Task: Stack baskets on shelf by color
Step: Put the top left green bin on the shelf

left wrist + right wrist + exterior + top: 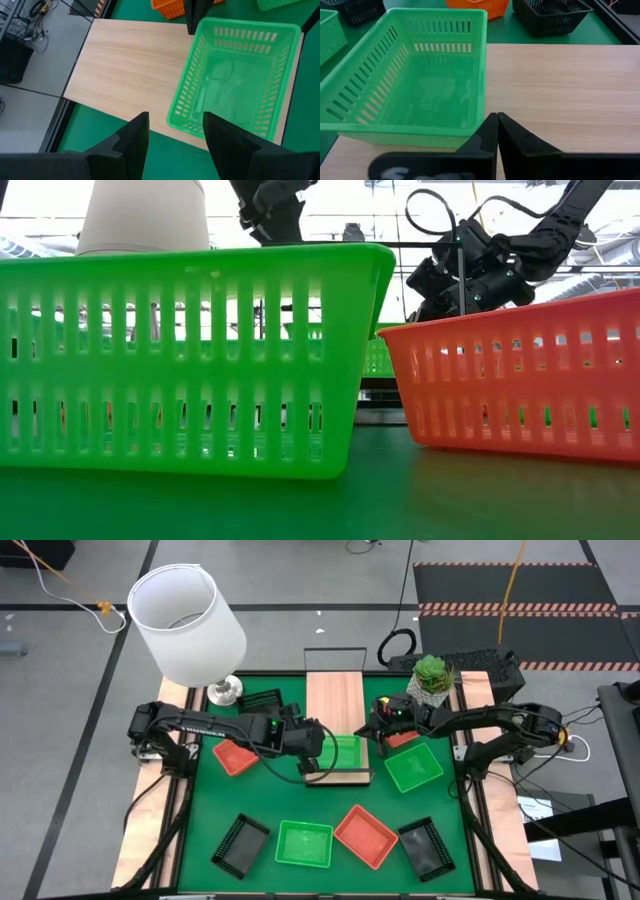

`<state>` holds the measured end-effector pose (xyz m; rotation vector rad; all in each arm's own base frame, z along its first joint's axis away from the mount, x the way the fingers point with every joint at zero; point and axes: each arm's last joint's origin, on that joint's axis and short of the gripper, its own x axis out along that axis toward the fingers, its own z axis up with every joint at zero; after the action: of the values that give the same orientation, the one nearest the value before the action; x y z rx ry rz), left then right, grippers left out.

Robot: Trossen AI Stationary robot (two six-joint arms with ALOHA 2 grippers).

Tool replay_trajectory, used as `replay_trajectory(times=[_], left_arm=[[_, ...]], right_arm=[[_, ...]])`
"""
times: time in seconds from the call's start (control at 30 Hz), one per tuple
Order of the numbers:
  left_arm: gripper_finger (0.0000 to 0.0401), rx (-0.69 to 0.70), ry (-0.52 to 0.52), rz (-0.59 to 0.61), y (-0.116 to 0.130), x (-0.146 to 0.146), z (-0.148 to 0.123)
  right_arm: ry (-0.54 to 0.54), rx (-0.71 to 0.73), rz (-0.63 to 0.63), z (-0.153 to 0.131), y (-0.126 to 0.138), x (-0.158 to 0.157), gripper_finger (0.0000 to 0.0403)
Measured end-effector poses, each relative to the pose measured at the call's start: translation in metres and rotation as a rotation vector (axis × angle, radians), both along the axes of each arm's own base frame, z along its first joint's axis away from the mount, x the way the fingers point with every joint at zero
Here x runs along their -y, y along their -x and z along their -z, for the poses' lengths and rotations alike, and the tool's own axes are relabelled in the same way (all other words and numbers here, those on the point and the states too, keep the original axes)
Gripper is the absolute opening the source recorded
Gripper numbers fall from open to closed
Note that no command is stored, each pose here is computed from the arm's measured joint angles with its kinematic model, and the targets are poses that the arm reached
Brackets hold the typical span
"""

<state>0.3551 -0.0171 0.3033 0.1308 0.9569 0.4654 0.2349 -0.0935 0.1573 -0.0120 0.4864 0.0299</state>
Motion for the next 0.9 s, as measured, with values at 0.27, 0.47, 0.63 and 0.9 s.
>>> replay_trajectory(times=[0.27,0.47,0.63,0.9], left_arm=[[0.0188,-0.009,-0.001,0.0,0.001,0.0,0.0],[0.0188,-0.155,-0.002,-0.016,0.014,0.002,0.007],[0.0157,-0.273,-0.003,-0.04,0.026,0.002,0.023],[0.0037,-0.282,0.065,-0.01,0.039,-0.018,0.045]], right_arm=[[0.0,-0.003,0.011,-0.003,0.002,-0.001,0.0001],[0.064,-0.058,0.124,-0.018,0.017,-0.003,0.0001],[0.108,-0.079,0.172,-0.031,0.031,-0.007,0.0001],[0.115,-0.062,0.175,-0.046,0.045,-0.013,0.0001]])
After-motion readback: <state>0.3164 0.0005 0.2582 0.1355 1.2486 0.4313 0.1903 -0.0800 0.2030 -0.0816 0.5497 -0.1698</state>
